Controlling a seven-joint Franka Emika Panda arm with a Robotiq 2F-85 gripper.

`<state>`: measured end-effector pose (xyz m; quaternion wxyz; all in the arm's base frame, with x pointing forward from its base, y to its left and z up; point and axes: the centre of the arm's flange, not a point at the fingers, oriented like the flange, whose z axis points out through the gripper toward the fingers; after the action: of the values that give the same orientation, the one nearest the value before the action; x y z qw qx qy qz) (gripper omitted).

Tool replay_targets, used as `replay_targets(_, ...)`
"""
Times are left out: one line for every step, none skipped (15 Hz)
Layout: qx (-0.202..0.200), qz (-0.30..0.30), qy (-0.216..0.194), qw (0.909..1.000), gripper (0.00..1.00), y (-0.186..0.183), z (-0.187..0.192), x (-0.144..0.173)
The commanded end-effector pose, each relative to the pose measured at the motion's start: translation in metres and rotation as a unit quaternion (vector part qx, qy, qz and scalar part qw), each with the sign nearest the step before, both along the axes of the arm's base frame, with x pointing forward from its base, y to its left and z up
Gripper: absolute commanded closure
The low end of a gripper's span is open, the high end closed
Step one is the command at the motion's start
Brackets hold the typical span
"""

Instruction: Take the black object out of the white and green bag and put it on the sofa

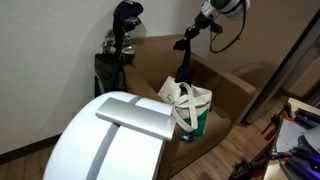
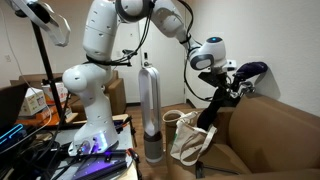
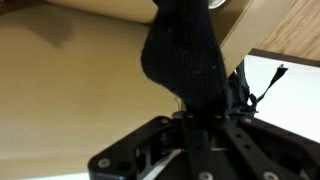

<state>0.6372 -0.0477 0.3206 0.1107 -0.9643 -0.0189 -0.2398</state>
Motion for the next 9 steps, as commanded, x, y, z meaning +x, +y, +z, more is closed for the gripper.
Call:
replay_targets(-0.038,-0.035,-0.041,0.9978,0.93,-0.019,0.066,-0.044)
replay_targets(-0.049,-0.044,-0.049,0.9966,0.93,-0.024,0.08,-0.05)
replay_targets(-0.062,-0.055,-0.053,0.9952,0.93,-0.033,0.093,-0.056)
replay_targets(-0.07,-0.064,-0.055,0.9939,0.93,-0.041,0.104,-0.063)
replay_targets(-0.074,-0.076,-0.055,0.9929,0.93,-0.05,0.11,-0.069)
replay_targets(-0.081,-0.086,-0.055,0.9915,0.93,-0.057,0.111,-0.074)
replay_targets(-0.078,-0.087,-0.04,0.9923,0.93,-0.067,0.104,-0.078)
replay_targets(-0.073,-0.088,-0.028,0.993,0.93,-0.075,0.093,-0.081)
replay_targets(-0.062,-0.081,-0.009,0.9947,0.93,-0.081,0.074,-0.083)
